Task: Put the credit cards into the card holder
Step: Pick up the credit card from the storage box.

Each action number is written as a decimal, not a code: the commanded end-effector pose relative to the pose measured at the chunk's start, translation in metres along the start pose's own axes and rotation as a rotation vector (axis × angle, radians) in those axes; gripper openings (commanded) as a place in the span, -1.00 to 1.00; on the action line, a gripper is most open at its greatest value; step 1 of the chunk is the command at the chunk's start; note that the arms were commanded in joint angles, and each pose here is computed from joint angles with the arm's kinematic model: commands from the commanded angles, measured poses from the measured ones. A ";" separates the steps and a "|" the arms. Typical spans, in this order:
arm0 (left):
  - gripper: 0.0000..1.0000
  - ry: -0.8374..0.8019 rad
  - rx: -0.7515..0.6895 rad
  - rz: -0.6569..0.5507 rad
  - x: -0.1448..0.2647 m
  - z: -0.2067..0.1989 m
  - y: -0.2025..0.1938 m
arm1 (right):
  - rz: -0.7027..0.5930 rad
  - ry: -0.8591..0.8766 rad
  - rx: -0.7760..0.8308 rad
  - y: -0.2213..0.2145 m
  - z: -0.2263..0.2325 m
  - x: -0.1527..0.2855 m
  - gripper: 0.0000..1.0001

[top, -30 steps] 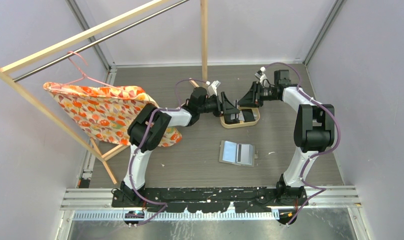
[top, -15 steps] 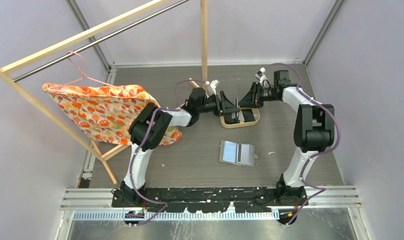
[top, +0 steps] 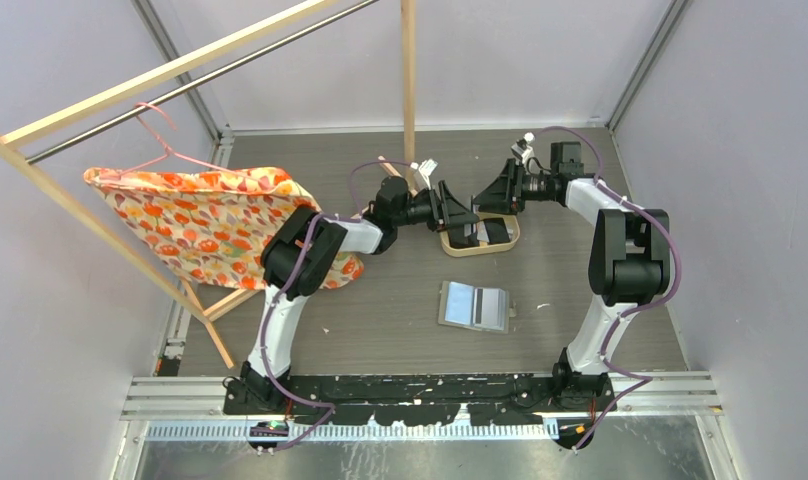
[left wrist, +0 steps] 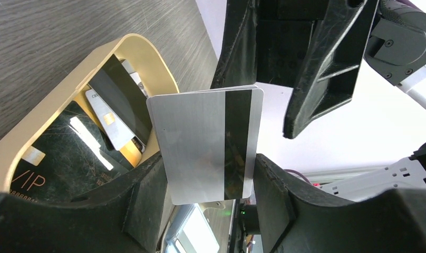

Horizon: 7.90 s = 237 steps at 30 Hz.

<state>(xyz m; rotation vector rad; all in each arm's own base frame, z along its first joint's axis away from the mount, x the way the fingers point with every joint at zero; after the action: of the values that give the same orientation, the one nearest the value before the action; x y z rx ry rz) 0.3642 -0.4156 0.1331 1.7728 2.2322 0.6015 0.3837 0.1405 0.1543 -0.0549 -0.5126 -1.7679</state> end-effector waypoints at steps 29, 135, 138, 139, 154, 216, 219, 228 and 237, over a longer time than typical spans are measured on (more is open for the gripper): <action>0.15 -0.418 0.061 0.086 0.004 -0.051 0.003 | -0.012 0.144 0.031 0.013 0.043 0.005 0.27; -0.57 -0.333 0.037 0.030 0.003 -0.035 0.014 | 0.185 -0.103 0.082 -0.030 -0.019 0.033 -0.11; -0.58 -0.348 0.040 0.030 0.004 -0.037 0.014 | 0.187 -0.080 0.079 -0.030 -0.016 0.033 -0.18; -0.58 -0.351 0.042 0.029 0.004 -0.037 0.015 | 0.192 -0.070 0.077 -0.031 -0.015 0.033 -0.22; -0.59 -0.360 0.054 0.029 0.003 -0.037 0.015 | 0.236 0.056 0.094 -0.037 0.006 0.036 -0.58; -0.76 -0.432 0.077 0.074 0.000 -0.051 0.015 | 0.241 -0.054 0.183 -0.040 -0.005 0.027 -0.56; -0.76 -0.435 0.079 0.076 0.000 -0.052 0.015 | 0.237 -0.064 0.209 -0.041 -0.006 0.027 -0.55; -0.78 -0.435 0.090 0.076 0.000 -0.052 0.017 | 0.230 -0.103 0.284 -0.044 -0.012 0.027 -0.53; -0.79 -0.439 0.094 0.072 0.000 -0.054 0.021 | 0.234 -0.088 0.286 -0.048 -0.015 0.025 -0.53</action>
<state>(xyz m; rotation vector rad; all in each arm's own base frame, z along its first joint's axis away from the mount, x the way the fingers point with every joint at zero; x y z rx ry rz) 0.3585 -0.4209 0.1543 1.9102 2.0148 0.1113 0.3344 0.1213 0.1337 -0.0288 -0.6919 -1.4843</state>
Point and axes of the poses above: each gripper's point midway between its finger pads, its own x axis back along the fingers, its own z axis along the line the jaws close on, y = z × x, the point moved 2 cm from there along x, back along the fingers, and after that the axes turned 2 degrees about -x, right-handed, at the moved point
